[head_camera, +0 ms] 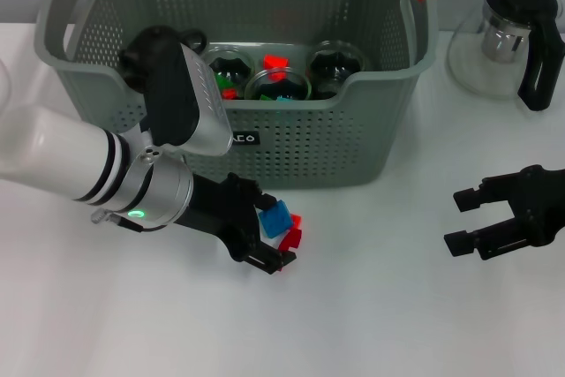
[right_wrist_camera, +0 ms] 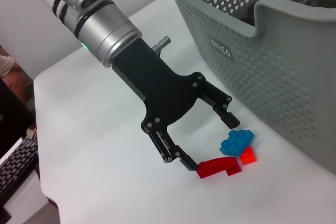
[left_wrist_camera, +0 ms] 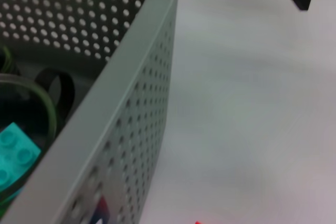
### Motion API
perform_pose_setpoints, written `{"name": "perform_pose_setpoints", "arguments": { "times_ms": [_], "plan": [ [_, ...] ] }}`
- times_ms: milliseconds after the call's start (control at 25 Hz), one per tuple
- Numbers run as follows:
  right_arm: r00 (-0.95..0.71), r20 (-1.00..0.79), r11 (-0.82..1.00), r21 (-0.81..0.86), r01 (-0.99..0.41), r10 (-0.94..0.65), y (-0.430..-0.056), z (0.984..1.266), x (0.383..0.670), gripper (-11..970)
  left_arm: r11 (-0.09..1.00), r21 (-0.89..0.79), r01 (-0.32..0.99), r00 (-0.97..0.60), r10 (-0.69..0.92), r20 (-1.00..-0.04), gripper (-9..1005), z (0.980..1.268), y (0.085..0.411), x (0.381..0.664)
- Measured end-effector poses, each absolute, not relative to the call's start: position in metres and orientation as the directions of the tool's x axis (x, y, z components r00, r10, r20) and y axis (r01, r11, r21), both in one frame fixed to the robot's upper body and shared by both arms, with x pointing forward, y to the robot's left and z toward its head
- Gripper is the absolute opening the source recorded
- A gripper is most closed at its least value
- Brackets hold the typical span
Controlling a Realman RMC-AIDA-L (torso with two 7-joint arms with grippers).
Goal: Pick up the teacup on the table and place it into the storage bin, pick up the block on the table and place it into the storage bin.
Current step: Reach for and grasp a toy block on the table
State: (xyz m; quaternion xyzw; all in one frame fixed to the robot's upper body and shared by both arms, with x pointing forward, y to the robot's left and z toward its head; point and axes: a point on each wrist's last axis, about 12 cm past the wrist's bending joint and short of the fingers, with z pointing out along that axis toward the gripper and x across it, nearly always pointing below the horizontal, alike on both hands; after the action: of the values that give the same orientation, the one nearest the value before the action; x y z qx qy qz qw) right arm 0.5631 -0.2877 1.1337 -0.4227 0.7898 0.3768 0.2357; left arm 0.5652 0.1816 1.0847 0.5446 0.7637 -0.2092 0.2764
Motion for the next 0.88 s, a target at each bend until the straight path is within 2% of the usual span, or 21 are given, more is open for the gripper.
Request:
{"name": "perform_pose_setpoints", "arguments": {
  "times_ms": [880],
  "plan": [
    [-0.532, -0.692, 0.352, 0.402, -0.845, -0.487, -0.285, 1.132, 0.562, 927, 0.323, 0.063, 0.944, -0.213, 0.746, -0.631, 889, 1.080, 0.193, 0.568]
  ]
}}
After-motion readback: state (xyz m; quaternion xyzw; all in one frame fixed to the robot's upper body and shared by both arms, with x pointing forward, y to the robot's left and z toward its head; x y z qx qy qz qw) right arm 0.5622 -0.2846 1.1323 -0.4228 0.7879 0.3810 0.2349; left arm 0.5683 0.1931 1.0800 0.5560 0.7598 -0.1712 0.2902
